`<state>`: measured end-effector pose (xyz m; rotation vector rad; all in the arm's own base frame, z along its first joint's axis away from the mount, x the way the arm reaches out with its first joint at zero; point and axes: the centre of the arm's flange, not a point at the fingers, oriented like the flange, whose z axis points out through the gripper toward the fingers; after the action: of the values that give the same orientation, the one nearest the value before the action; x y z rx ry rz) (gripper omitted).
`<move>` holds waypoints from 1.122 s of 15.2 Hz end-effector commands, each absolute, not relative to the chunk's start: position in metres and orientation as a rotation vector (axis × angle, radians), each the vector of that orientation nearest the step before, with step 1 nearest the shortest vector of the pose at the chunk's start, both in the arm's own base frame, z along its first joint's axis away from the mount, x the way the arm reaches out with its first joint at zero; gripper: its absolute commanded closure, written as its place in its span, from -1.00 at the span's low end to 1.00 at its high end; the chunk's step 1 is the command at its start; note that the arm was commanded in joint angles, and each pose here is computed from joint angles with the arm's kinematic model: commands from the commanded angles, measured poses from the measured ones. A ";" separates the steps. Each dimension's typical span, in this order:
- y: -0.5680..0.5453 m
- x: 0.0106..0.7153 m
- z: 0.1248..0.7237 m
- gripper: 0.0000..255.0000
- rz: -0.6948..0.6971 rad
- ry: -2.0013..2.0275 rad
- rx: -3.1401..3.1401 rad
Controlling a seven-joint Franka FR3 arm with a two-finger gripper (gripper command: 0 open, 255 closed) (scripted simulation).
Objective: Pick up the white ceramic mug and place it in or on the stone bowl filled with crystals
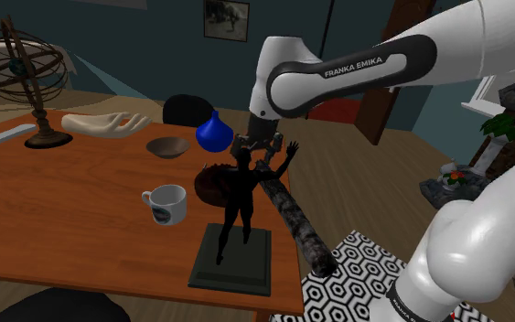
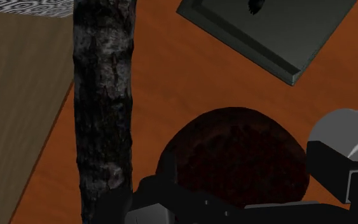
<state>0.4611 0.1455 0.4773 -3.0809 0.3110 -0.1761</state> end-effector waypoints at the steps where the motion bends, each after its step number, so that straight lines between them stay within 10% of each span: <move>1: 0.162 0.475 0.466 -1.00 -0.174 0.320 -3.076; 17: 0.295 0.591 0.375 -1.00 -0.160 0.378 -3.051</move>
<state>0.5861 0.2915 0.3786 -3.0507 0.3704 -0.1611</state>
